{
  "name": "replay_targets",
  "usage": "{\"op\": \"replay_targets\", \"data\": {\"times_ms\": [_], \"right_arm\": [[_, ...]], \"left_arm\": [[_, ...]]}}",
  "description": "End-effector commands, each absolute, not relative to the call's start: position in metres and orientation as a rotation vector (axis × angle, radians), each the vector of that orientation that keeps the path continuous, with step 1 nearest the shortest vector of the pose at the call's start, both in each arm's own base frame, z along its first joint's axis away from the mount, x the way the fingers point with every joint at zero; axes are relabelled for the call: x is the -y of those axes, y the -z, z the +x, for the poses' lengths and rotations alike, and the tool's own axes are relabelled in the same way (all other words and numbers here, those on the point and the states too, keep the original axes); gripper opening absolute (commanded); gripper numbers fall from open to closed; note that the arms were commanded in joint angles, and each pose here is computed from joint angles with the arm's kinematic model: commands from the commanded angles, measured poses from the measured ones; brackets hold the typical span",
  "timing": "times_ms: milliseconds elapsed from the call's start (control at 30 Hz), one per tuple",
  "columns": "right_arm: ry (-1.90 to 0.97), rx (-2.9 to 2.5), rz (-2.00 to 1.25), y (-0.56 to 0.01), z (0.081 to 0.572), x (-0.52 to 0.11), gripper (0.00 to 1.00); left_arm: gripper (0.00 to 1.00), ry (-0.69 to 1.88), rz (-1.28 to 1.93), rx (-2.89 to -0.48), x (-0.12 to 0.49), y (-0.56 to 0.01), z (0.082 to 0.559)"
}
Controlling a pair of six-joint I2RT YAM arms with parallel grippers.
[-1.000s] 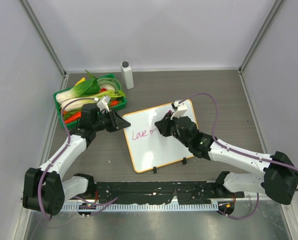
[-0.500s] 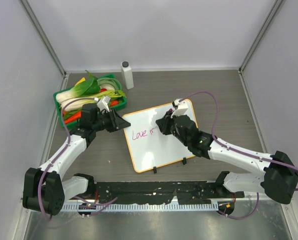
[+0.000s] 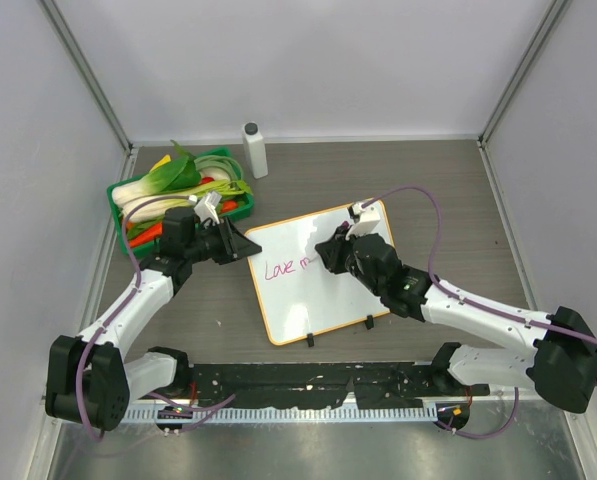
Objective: Write a sentence on the whiteboard
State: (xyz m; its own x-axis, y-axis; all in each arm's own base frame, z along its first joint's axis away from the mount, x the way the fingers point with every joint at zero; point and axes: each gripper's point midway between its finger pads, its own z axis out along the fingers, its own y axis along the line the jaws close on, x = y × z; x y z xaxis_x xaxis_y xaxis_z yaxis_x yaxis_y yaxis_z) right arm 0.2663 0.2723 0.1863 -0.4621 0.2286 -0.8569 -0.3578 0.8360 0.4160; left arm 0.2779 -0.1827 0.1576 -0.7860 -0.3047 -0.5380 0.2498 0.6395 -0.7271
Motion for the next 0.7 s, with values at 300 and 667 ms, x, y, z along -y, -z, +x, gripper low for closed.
{"op": "replay_targets", "data": {"times_ms": [300, 667], "right_arm": [[-0.715, -1.926, -0.139, -0.204, 0.258, -0.271, 0.01], [-0.801, -1.835, -0.113, -0.245, 0.256, -0.274, 0.02]], "left_arm": [[0.08, 1.061, -0.019, -2.193, 0.179, -0.157, 0.283], [0.4, 1.054, -0.013, -2.189, 0.178, -0.161, 0.284]]}}
